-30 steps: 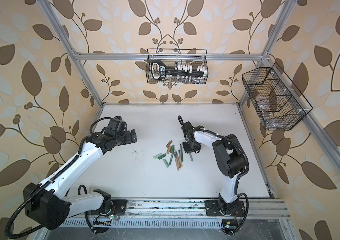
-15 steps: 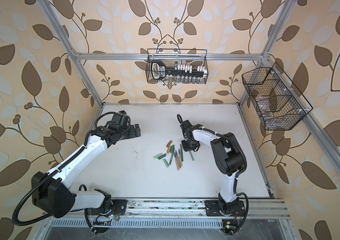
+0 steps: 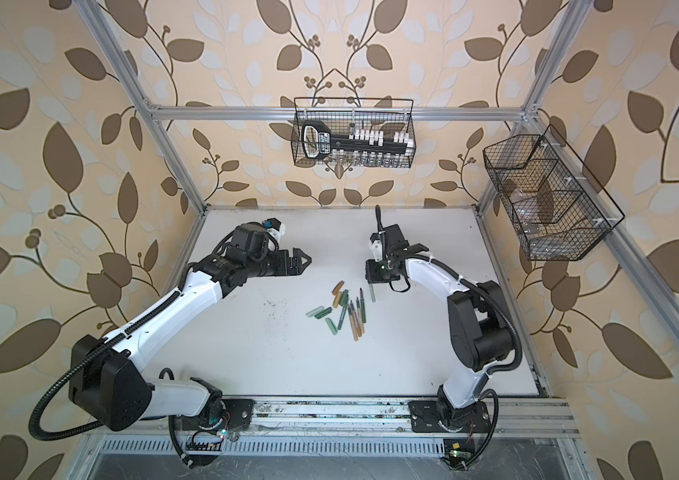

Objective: Insert the pens into the pen caps
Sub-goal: 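Grasp a light green fountain pen by its barrel with the right gripper, then lift the pen and pass it into the left gripper, nib pointing up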

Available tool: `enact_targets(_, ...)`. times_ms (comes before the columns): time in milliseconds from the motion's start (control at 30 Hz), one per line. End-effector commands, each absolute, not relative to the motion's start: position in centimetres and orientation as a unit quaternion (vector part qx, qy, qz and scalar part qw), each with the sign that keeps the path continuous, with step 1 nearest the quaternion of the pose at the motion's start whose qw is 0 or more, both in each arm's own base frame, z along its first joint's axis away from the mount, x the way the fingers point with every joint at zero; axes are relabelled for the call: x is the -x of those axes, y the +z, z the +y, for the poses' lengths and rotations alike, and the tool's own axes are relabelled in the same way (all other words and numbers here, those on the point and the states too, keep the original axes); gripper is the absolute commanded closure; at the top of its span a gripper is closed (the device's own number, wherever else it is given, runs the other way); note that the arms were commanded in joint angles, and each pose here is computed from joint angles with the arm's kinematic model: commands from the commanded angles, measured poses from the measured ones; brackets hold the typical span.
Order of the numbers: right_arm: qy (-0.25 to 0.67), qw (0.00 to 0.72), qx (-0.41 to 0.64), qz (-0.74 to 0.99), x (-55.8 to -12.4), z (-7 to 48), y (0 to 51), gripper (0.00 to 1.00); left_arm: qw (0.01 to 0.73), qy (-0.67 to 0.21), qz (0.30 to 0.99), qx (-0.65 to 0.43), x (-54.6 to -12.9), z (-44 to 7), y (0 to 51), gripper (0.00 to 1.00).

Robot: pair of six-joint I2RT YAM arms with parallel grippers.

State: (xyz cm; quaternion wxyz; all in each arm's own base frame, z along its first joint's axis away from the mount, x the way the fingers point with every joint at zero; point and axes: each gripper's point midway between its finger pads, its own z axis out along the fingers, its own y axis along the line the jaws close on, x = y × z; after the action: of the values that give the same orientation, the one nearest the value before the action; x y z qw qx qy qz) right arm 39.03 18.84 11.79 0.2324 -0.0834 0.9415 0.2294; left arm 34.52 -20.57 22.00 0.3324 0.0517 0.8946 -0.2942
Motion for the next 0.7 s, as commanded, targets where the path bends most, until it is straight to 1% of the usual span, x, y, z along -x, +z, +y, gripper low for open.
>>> enact_targets(0,0.387,0.277,0.088,0.875,-39.8,22.8,17.4,0.94,0.361,-0.380,0.844,-0.112,-33.0,-23.8,25.9,0.01)
enact_targets(100,0.467,0.306,0.094,0.824,-40.1,24.8,21.7,0.95,0.365,-0.417,0.824,-0.117,-32.7,-24.8,27.2,0.01)
enact_targets(167,0.505,0.321,0.102,0.795,-40.0,25.8,24.1,0.95,0.368,-0.442,0.809,-0.125,-32.6,-25.6,28.2,0.02)
enact_targets(267,0.556,0.340,0.111,0.750,-39.6,27.1,27.4,0.95,0.363,-0.463,0.797,-0.138,-32.4,-26.7,29.1,0.05)
enact_targets(300,0.573,0.343,0.115,0.735,-39.5,27.6,28.5,0.95,0.362,-0.467,0.794,-0.143,-32.4,-27.0,29.4,0.08)
enact_targets(467,0.618,0.342,0.129,0.696,-38.6,28.7,31.1,0.95,0.370,-0.470,0.787,-0.148,-32.9,-27.5,29.8,0.13)
enact_targets(600,0.631,0.338,0.155,0.680,-37.2,29.8,32.1,0.95,0.366,-0.481,0.781,-0.158,-33.1,-28.1,30.2,0.22)
enact_targets(667,0.634,0.336,0.161,0.678,-36.8,30.3,32.2,0.95,0.365,-0.487,0.777,-0.163,-33.2,-28.3,30.5,0.31)
